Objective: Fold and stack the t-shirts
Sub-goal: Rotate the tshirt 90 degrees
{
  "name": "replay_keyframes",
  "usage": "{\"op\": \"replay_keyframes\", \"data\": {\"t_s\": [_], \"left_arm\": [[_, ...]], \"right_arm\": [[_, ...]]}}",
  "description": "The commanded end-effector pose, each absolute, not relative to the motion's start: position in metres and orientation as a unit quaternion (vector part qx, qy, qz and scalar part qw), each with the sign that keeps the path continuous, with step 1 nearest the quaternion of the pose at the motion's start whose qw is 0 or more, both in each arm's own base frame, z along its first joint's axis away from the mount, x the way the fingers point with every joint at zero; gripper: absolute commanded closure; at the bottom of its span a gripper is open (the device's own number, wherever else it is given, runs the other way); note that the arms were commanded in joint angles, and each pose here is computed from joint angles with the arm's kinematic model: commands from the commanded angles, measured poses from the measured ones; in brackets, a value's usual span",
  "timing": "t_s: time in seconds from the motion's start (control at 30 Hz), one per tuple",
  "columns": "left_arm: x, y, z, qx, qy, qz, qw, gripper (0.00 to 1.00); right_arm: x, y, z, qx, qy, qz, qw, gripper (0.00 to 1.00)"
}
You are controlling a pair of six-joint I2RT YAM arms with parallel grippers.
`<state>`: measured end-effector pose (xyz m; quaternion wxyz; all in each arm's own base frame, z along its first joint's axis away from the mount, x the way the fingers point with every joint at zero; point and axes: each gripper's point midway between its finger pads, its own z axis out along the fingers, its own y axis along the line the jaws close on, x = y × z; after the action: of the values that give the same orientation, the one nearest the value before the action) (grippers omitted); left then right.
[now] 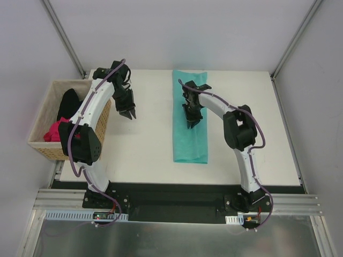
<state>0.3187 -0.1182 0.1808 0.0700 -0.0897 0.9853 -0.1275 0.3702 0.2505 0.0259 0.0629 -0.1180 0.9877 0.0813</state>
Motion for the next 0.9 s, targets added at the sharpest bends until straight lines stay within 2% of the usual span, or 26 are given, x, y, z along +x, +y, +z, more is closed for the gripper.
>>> {"op": "replay_keyframes", "data": {"t_s": [0.0, 0.03, 0.1, 0.13, 0.17, 0.27, 0.33, 0.5, 0.67, 0.87], "left_arm": [[0.322, -0.125, 0.191, -0.074, 0.984, -0.141, 0.076, 0.78], [0.323, -0.125, 0.19, -0.074, 0.984, -0.143, 0.076, 0.78], [0.323, -0.131, 0.187, -0.07, 0.983, -0.15, 0.074, 0.78], [0.323, -0.133, 0.185, -0.069, 0.984, -0.151, 0.071, 0.78], [0.322, -0.139, 0.182, -0.062, 0.983, -0.156, 0.069, 0.78], [0.319, -0.151, 0.176, -0.047, 0.984, -0.158, 0.061, 0.78], [0.319, -0.156, 0.175, -0.04, 0.985, -0.157, 0.062, 0.78], [0.319, -0.173, 0.179, -0.025, 0.981, -0.173, 0.082, 0.75], [0.307, -0.193, 0.165, -0.018, 0.976, -0.209, 0.058, 0.76], [0.289, -0.218, 0.14, 0.015, 0.981, -0.193, 0.028, 0.75]], "right_arm": [[0.364, 0.234, 0.092, -0.122, 0.983, 0.057, 0.121, 0.77], [0.366, 0.226, 0.101, -0.117, 0.983, 0.037, 0.14, 0.76], [0.368, 0.211, 0.126, -0.104, 0.977, 0.003, 0.188, 0.64], [0.364, 0.202, 0.125, -0.099, 0.976, -0.014, 0.192, 0.56], [0.363, 0.195, 0.136, -0.092, 0.973, -0.022, 0.212, 0.43], [0.36, 0.174, 0.132, -0.083, 0.969, -0.064, 0.222, 0.38], [0.355, 0.168, 0.132, -0.076, 0.97, -0.07, 0.218, 0.38], [0.325, 0.158, 0.116, -0.054, 0.977, -0.061, 0.195, 0.45], [0.283, 0.155, 0.089, -0.017, 0.986, -0.028, 0.162, 0.48], [0.252, 0.146, 0.071, -0.009, 0.988, -0.043, 0.148, 0.48]]}}
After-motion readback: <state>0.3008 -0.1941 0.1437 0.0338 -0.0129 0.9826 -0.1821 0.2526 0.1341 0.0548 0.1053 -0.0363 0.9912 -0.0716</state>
